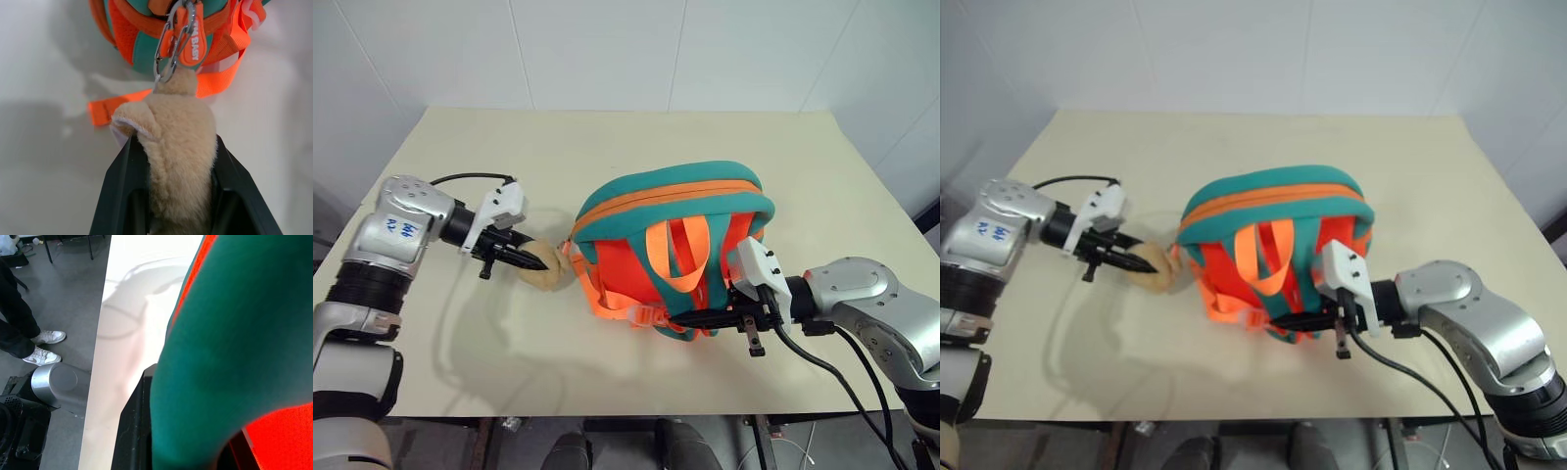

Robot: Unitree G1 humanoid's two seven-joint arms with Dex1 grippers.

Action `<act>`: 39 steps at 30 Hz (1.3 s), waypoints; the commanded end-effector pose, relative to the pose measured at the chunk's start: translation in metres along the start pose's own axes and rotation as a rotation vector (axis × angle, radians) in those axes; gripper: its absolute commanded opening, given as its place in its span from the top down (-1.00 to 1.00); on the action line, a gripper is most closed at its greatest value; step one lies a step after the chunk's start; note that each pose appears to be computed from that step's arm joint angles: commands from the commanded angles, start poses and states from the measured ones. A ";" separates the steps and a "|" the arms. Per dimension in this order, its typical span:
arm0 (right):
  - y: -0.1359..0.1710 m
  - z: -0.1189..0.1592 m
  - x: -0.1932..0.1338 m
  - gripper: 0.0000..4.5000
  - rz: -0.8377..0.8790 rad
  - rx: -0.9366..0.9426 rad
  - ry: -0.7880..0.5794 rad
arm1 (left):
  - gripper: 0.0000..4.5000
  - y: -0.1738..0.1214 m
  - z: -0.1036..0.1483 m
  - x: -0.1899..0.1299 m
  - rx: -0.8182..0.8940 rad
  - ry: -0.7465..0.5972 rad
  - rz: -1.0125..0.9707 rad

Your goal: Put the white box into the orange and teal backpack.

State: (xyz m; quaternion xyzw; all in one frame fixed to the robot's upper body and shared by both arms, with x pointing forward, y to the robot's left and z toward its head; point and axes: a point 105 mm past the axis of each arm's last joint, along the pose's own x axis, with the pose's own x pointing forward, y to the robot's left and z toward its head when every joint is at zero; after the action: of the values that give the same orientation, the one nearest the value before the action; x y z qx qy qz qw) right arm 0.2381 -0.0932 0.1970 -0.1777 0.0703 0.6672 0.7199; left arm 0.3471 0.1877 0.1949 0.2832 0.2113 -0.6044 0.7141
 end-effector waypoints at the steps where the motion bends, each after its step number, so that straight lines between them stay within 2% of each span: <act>1: 0.001 0.008 -0.003 0.74 -0.010 -0.035 -0.011 | 0.63 0.006 0.000 0.007 0.017 0.038 -0.019; 8: 0.000 0.008 -0.002 0.74 -0.012 -0.039 -0.011 | 0.63 0.009 -0.001 0.028 0.036 0.062 -0.079; 14: -0.003 0.012 -0.002 0.74 -0.032 -0.050 -0.016 | 0.63 0.014 0.012 0.027 0.060 0.013 -0.043; 16: -0.003 0.013 -0.003 0.42 -0.038 -0.046 -0.010 | 0.63 0.015 0.017 0.025 0.075 -0.013 -0.026; 17: -0.004 0.013 -0.003 0.32 -0.043 -0.045 -0.008 | 0.48 0.014 0.020 0.023 0.077 -0.028 -0.022; 25: -0.007 0.025 -0.013 -0.94 -0.111 -0.032 -0.032 | -0.70 0.012 0.033 0.000 0.069 -0.107 0.069; 27: -0.003 0.028 -0.021 -1.00 -0.153 -0.010 -0.041 | -0.99 0.013 0.036 -0.024 0.058 -0.132 0.151; 30: 0.000 0.028 -0.032 -1.00 -0.219 0.020 -0.041 | -1.00 0.015 0.033 -0.051 0.022 -0.170 0.252; 33: 0.004 0.025 -0.044 -1.00 -0.256 0.038 -0.022 | -1.00 0.015 0.022 -0.062 -0.006 -0.164 0.291; 39: 0.001 0.005 -0.086 -1.00 -0.374 0.048 0.122 | -1.00 0.020 -0.002 -0.083 -0.094 -0.162 0.373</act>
State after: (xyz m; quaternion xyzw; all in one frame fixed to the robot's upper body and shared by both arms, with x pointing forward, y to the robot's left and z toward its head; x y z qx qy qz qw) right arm 0.2282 -0.1640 0.2182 -0.1821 0.1171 0.5195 0.8266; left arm 0.3543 0.2425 0.2377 0.2278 0.1441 -0.4878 0.8303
